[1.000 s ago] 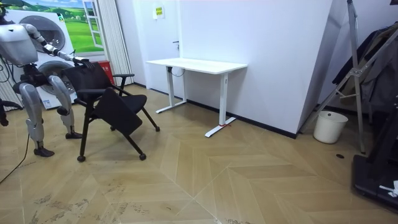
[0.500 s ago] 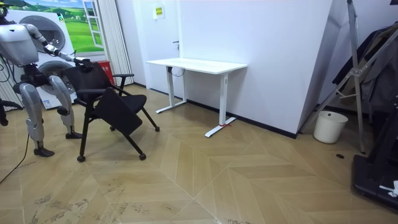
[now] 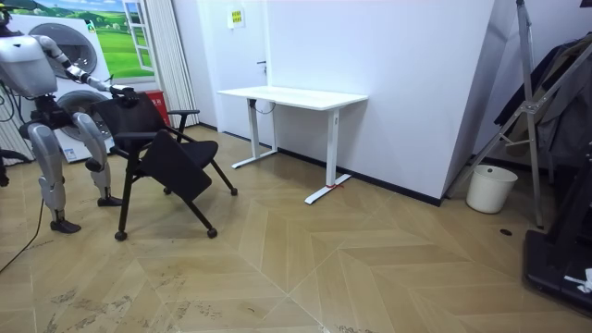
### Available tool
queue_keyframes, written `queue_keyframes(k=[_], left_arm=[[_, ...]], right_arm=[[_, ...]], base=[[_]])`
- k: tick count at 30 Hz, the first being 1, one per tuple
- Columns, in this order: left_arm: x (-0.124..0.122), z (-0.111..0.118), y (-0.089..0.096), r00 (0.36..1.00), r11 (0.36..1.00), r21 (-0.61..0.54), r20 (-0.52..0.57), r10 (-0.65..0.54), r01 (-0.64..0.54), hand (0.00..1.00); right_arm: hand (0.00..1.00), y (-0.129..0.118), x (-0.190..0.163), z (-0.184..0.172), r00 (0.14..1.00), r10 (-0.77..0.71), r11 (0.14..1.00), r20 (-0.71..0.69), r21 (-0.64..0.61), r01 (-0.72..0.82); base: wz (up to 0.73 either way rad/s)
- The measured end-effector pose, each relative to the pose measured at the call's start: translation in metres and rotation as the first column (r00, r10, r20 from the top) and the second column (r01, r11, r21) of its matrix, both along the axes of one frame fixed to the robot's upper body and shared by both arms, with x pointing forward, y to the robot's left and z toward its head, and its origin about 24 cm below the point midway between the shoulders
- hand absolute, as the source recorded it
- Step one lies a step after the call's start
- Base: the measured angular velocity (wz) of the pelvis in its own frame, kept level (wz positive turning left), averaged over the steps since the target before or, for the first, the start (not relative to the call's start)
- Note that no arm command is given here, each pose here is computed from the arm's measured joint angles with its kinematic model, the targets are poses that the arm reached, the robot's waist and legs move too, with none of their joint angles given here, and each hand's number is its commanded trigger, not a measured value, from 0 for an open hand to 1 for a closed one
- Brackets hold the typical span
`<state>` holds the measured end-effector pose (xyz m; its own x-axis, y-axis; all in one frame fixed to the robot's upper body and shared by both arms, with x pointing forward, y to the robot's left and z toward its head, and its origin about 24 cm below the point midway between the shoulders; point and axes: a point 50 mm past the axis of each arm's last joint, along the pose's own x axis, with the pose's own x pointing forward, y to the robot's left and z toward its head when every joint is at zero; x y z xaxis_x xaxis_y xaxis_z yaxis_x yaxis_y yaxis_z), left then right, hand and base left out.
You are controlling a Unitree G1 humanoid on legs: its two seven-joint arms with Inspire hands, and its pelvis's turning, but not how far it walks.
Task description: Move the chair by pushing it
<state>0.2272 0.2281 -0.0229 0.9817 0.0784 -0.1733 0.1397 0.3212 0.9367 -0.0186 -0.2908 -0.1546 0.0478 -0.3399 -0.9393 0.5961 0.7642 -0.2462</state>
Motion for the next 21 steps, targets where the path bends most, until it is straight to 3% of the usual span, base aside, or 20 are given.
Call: queue_keyframes(k=[11,18,21], left_arm=[[-0.001,0.007,0.019,1.0,0.999,0.046,0.021,-0.009,0.008,1.0],[-0.007,0.004,0.037,0.998,0.998,0.055,0.066,0.023,-0.026,1.0],[-0.014,0.002,0.042,0.997,0.997,0.061,0.068,0.035,-0.039,1.0]], right_arm=[[0.0,-0.022,-0.021,0.012,0.977,-0.208,0.974,0.058,-0.079,0.212],[0.0,-0.062,-0.001,0.039,0.906,-0.308,0.879,0.291,-0.278,0.388],[0.0,-0.079,0.027,0.068,0.868,-0.228,0.811,0.441,-0.407,0.419]], base=[[0.0],[-0.08],[-0.05]])
